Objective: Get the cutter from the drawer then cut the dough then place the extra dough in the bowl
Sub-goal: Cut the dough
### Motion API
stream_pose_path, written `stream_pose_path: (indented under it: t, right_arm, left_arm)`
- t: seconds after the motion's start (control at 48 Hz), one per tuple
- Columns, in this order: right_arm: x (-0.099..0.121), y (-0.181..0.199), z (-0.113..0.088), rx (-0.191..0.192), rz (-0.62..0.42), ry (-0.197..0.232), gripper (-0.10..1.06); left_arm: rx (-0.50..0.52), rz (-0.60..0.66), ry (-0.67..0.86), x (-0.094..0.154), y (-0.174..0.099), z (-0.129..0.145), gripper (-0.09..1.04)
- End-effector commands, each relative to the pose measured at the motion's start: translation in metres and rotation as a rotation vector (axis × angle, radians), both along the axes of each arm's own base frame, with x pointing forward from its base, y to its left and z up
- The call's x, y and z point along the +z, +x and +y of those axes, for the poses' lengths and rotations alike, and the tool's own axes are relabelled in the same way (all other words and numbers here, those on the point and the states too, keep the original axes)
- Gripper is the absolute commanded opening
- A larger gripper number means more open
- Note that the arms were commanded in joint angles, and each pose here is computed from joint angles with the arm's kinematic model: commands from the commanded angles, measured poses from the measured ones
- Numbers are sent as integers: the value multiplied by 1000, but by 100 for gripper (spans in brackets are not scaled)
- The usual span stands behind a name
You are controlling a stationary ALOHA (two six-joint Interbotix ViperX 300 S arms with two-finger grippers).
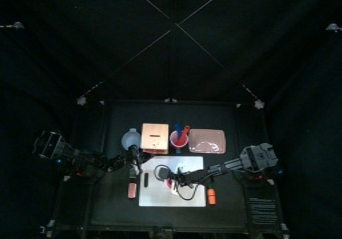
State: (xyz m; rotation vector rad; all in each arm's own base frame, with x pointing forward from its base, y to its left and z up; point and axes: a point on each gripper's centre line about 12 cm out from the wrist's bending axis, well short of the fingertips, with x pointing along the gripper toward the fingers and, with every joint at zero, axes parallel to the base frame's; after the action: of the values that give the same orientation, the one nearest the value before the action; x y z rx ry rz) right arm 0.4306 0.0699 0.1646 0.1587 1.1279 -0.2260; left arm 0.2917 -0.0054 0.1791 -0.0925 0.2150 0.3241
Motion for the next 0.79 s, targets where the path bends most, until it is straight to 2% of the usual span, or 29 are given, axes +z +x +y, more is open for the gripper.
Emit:
stream_pose_path:
  t: [0.021, 0.208, 0.438, 0.5, 0.646, 0.792]
  right_arm:
    - [12, 3, -1, -8, -32, 7, 54]
    - [12, 1, -3, 0, -29, -8, 59]
    - [19, 2, -4, 7, -47, -20, 88]
    - [24, 2, -5, 8, -58, -24, 92]
    - [39, -2, -7, 12, -92, -42, 94]
    - [56, -14, -4, 20, -118, -20, 94]
  left_arm:
    - [3, -22, 1, 5, 2, 0, 30]
    - [3, -22, 1, 5, 2, 0, 30]
    - [6, -23, -2, 6, 2, 1, 30]
    - [8, -26, -5, 6, 3, 1, 30]
    - [-1, -32, -6, 9, 4, -3, 30]
    - [-6, -27, -4, 7, 5, -4, 30]
